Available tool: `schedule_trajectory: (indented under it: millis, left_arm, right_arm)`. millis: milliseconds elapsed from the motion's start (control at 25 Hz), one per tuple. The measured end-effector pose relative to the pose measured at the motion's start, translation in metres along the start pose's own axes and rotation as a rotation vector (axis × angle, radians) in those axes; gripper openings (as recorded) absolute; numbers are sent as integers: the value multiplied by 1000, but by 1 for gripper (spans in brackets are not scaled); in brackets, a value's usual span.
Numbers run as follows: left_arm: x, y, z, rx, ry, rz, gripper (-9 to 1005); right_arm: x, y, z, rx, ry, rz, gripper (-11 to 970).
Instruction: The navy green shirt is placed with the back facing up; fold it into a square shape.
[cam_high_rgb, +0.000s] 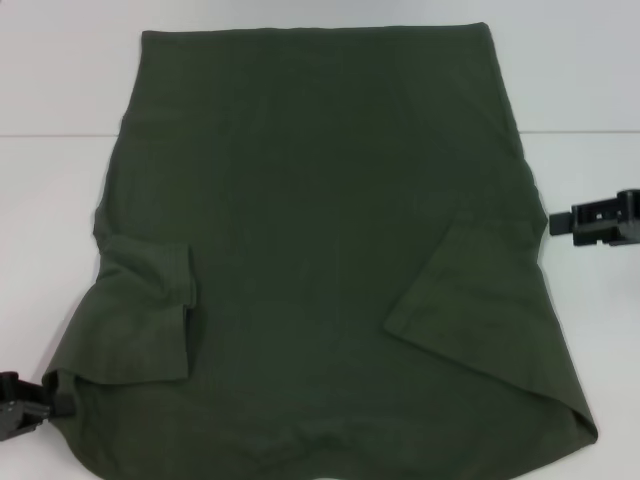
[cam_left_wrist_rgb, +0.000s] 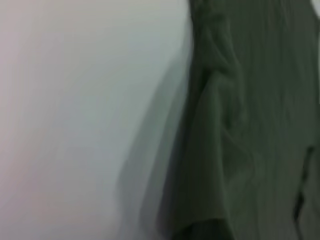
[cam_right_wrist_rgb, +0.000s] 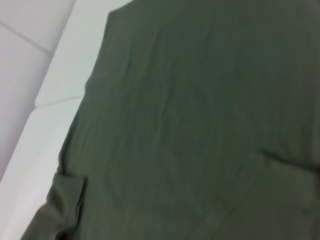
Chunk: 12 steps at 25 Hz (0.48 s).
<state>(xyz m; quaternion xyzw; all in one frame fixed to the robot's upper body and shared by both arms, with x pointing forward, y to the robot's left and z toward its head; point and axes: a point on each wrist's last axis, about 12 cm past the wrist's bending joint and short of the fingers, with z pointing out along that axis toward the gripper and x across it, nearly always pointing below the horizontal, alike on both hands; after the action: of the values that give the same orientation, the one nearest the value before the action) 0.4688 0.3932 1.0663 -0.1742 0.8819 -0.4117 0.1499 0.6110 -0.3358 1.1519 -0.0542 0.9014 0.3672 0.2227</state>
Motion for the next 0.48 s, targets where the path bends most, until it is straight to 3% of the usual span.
schedule_trajectory:
  millis: [80,280,480]
  left_arm:
    - [-1,-3,0,33,-7,29,16]
    - [-7,-13,-5,135,-35,85,15]
    - [-14,-18,-2,152,-47,95,15]
  right_arm:
    - [5,-1,-4,-11,24,-12,579]
    - [17,-9,-24,7,96,-27,580]
    - [28,-12,-40,50,205,-39,580]
